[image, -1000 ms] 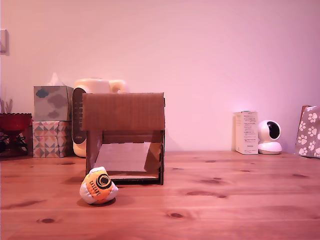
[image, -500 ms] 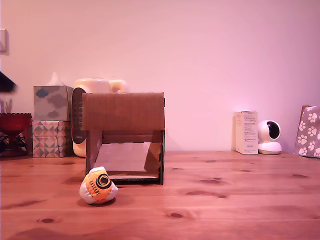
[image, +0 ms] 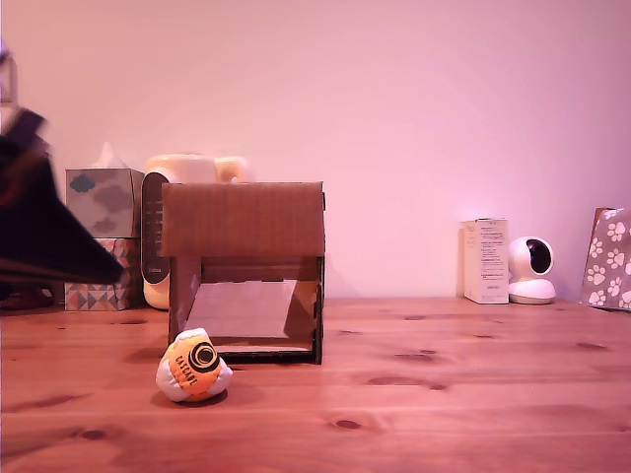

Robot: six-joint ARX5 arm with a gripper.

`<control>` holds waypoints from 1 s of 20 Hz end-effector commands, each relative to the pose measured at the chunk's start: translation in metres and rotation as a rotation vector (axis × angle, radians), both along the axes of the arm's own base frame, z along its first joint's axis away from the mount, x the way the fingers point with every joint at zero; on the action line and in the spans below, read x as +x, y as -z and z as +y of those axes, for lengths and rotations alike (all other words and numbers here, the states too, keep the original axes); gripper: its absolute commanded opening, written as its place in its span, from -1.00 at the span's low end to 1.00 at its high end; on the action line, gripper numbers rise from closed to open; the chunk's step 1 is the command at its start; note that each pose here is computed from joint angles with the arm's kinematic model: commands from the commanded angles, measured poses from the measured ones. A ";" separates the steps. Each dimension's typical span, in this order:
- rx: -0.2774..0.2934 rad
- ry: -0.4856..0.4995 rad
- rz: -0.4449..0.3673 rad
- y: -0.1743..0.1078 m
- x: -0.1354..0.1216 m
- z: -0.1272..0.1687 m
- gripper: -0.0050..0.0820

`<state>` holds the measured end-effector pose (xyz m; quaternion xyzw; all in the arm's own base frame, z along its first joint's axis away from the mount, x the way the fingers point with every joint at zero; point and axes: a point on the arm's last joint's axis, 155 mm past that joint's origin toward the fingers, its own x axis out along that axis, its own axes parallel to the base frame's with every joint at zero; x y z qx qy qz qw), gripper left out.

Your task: Drop the footbag into the cardboard dice tower

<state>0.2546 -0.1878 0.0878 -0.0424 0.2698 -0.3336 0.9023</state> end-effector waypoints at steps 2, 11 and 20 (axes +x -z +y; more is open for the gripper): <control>-0.010 0.009 -0.028 0.000 0.009 -0.007 0.25; 0.031 0.037 -0.093 0.018 0.028 -0.017 0.86; 0.077 0.046 -0.058 0.052 0.049 -0.027 0.86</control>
